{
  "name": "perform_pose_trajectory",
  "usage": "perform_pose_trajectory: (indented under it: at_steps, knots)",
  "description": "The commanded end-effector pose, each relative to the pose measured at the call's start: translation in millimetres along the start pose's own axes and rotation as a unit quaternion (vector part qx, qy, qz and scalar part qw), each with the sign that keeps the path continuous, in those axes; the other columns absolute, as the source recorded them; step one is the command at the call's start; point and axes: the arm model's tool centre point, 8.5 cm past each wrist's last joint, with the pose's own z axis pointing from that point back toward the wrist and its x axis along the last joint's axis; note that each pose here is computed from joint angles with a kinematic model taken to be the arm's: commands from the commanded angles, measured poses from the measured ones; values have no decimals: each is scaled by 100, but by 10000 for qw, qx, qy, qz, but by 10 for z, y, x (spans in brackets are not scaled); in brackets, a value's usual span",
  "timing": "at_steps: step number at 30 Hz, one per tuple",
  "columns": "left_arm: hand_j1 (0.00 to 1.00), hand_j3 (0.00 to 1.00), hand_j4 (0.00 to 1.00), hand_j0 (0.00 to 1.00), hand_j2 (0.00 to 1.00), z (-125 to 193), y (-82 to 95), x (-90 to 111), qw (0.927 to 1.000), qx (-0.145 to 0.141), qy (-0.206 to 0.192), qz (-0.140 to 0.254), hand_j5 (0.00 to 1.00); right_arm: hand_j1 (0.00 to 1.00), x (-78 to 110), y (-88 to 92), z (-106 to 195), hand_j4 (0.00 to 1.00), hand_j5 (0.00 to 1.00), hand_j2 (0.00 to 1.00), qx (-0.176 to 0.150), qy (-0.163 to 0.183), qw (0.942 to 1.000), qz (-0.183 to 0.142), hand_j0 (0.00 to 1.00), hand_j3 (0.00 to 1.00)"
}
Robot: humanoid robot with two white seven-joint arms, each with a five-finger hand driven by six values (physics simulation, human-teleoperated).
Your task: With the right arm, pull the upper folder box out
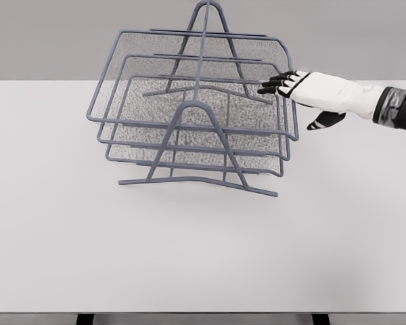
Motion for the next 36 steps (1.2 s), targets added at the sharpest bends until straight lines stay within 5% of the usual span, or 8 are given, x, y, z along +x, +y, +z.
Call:
perform_pose_trajectory:
  at_steps: [1,3,15,22,33,34,36]
  knots:
    - [100,100,100,100,100,0,3,-3,10000,4,4,-4,100,100,-41,31,63,100,100,100,140,82,9998,98,100,100]
    - [100,100,100,100,100,0,3,-3,10000,5,4,-11,100,100,-43,158,94,100,100,100,256,100,9996,21,100,100]
    - [100,100,100,100,100,0,3,-3,10000,4,4,-4,100,100,-490,61,960,100,100,100,725,1041,9914,307,100,100]
    - [100,100,100,100,100,0,-1,1,10000,-1,-2,-4,100,100,-682,149,1381,100,100,100,991,1506,9834,201,100,100]
    - [100,100,100,100,100,0,3,-3,10000,4,4,-4,100,100,-790,61,1772,100,100,100,764,1934,9780,136,100,100]
    - [100,100,100,100,100,0,3,-3,10000,4,4,-4,100,100,-804,-57,1854,100,100,100,551,1997,9782,140,100,100]
    - [100,100,100,100,100,0,3,-3,10000,5,4,-11,100,100,-670,-330,1834,100,100,100,-87,1584,9873,-49,100,100]
